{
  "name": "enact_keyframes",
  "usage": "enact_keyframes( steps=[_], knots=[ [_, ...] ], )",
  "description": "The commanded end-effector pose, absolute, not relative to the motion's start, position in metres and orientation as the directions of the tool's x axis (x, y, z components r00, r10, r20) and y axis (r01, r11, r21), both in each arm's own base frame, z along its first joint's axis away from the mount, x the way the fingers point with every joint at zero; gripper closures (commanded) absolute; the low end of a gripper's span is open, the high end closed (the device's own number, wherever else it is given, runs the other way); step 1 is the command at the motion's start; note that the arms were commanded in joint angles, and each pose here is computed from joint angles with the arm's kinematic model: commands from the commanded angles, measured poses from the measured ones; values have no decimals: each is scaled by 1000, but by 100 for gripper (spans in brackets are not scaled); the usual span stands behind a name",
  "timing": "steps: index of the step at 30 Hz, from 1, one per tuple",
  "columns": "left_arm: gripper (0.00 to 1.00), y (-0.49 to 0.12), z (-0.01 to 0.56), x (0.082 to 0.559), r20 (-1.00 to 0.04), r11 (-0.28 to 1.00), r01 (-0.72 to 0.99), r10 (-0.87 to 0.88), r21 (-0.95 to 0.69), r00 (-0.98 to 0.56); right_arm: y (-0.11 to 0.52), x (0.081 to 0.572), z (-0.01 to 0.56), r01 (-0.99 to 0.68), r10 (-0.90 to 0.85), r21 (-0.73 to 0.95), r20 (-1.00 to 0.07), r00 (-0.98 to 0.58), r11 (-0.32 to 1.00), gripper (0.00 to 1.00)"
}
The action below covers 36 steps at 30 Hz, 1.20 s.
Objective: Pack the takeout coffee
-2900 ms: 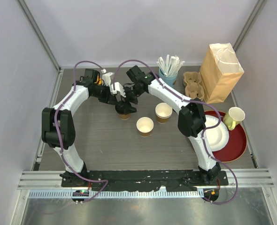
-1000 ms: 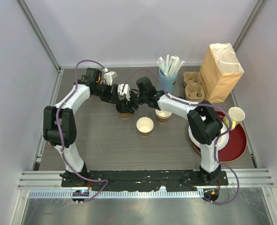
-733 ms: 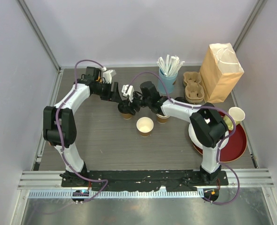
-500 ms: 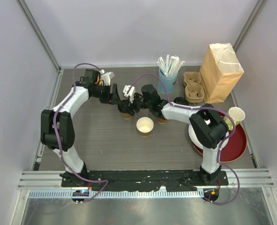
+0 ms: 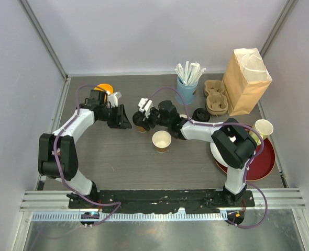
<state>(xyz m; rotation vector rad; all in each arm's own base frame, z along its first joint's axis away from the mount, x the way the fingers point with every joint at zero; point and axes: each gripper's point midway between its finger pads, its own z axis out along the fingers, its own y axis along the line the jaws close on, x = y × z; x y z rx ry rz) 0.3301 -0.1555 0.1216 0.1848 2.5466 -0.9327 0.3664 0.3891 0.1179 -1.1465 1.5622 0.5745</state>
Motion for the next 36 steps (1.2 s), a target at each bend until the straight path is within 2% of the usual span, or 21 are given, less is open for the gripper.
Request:
enact_keyframes(
  steps=[1,3,9,10,18,20,27,31,36],
  knots=[
    [52,-173,119,331,-376,695,198,-111,-691,-920,320,312,-19,-893,-656,-50,-697,-290,447,41],
    [50,-184,123,335,-368,640,203,-134,-741,-920,320,312,-23,-891,-660,-51,-692,-295,451,41],
    [52,-190,125,341,-337,600,146,-220,-786,-915,325,310,-20,-895,-641,-24,-706,-300,446,41],
    [53,-190,124,345,-349,593,150,-237,-791,-906,326,311,-19,-892,-633,-16,-710,-307,451,42],
    [65,-192,103,356,-200,527,-45,-397,-849,-896,331,313,-13,-890,-606,-4,-734,-308,457,45],
    [66,-192,111,360,-191,488,-45,-422,-872,-886,329,312,-14,-888,-609,-6,-730,-311,461,45],
    [75,-180,112,365,-195,488,-64,-462,-871,-865,329,308,-17,-889,-607,7,-728,-318,458,47],
    [74,-172,123,365,-190,467,-72,-489,-881,-852,328,309,-18,-888,-607,6,-728,-319,460,47],
    [65,-170,123,371,-207,467,-70,-517,-881,-831,328,309,-17,-887,-603,5,-732,-317,461,47]
  ],
)
